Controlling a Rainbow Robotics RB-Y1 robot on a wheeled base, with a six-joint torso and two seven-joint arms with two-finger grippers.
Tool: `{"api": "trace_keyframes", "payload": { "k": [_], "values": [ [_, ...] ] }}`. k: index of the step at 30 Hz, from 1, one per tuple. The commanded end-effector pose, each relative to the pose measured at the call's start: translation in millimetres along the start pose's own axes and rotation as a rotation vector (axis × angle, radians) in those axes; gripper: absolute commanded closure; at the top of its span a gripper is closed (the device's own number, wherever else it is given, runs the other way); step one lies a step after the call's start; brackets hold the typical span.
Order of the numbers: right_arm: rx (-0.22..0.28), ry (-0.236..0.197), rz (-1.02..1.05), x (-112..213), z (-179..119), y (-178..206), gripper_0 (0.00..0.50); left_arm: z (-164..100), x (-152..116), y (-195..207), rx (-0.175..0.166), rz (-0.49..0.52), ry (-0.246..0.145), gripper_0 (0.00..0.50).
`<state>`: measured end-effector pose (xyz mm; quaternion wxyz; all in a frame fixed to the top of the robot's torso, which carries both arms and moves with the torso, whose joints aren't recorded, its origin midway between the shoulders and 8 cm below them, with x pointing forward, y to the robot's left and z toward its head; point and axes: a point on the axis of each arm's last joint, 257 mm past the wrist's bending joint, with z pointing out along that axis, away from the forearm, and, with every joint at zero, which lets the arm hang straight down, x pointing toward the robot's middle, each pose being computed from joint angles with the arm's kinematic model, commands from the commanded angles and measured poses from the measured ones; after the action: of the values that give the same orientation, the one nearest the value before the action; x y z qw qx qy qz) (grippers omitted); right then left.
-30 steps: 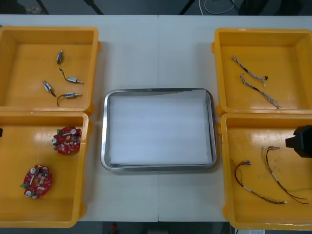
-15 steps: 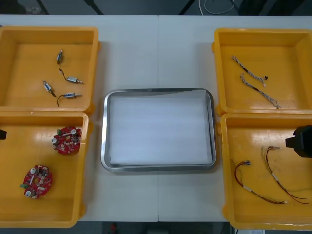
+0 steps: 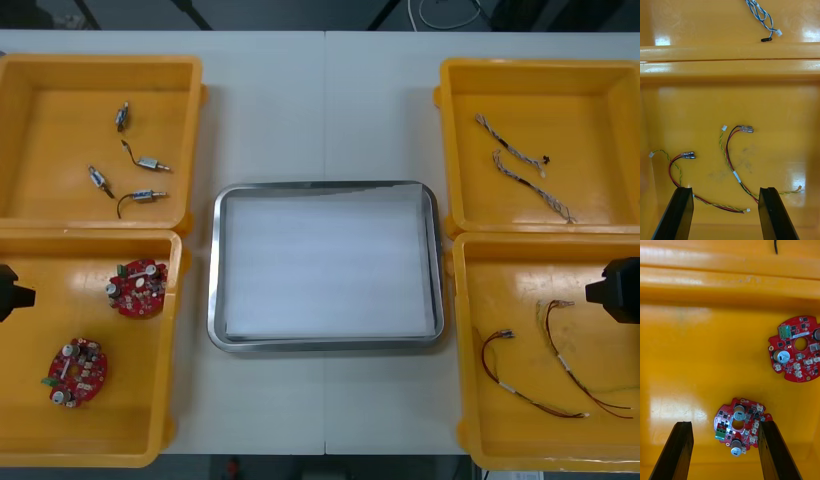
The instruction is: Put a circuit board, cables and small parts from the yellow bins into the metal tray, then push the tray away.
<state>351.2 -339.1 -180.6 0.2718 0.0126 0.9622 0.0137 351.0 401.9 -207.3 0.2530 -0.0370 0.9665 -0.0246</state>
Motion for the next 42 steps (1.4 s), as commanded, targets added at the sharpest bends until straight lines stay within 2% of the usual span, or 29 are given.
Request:
{"api": "trace_keyframes", "payload": {
  "k": [1, 4, 9, 10, 15, 19, 25, 29, 36, 42],
  "values": [
    [0.014, -0.011, -0.049, -0.7, -8.0, -1.4, 0.0, 13.9, 24.4, 0.5, -0.011, 0.014, 0.033, 0.0],
    [0.015, 0.025, -0.05, 14.7, -3.5, -4.8, 0.0, 23.3, 31.4, 1.0, 0.0, 0.0, 0.036, 0.0],
    [0.006, 0.128, -0.075, 57.6, 8.0, -7.5, 0.0, 40.1, 39.6, 2.4, 0.01, -0.021, 0.058, 0.0],
    [0.002, 0.132, -0.079, 60.9, 9.6, -6.6, 0.0, 41.6, 40.8, 2.2, 0.011, -0.021, 0.06, 0.0],
    [-0.024, 0.099, -0.098, 69.5, 22.0, -2.4, 0.0, 51.2, 50.1, -0.8, 0.022, -0.026, 0.065, 0.0],
    [-0.017, 0.079, -0.129, 75.4, 29.5, -6.2, 0.0, 58.3, 56.7, -2.1, 0.027, -0.03, 0.068, 0.0],
    [-0.033, 0.037, -0.182, 79.1, 57.6, -22.3, 0.0, 66.5, 64.4, -2.7, 0.03, -0.035, 0.082, 0.0],
    [-0.039, 0.018, -0.218, 79.6, 78.4, -33.8, 0.0, 75.0, 66.2, -4.9, 0.036, -0.039, 0.078, 0.0],
    [-0.037, 0.023, -0.276, 87.2, 97.5, -42.2, 0.0, 86.6, 69.2, -9.5, 0.046, -0.042, 0.072, 0.0],
    [-0.055, 0.061, -0.3, 101.6, 109.1, -32.5, 0.0, 89.6, 73.9, -7.6, 0.044, -0.047, 0.07, 0.0]
  ]
}}
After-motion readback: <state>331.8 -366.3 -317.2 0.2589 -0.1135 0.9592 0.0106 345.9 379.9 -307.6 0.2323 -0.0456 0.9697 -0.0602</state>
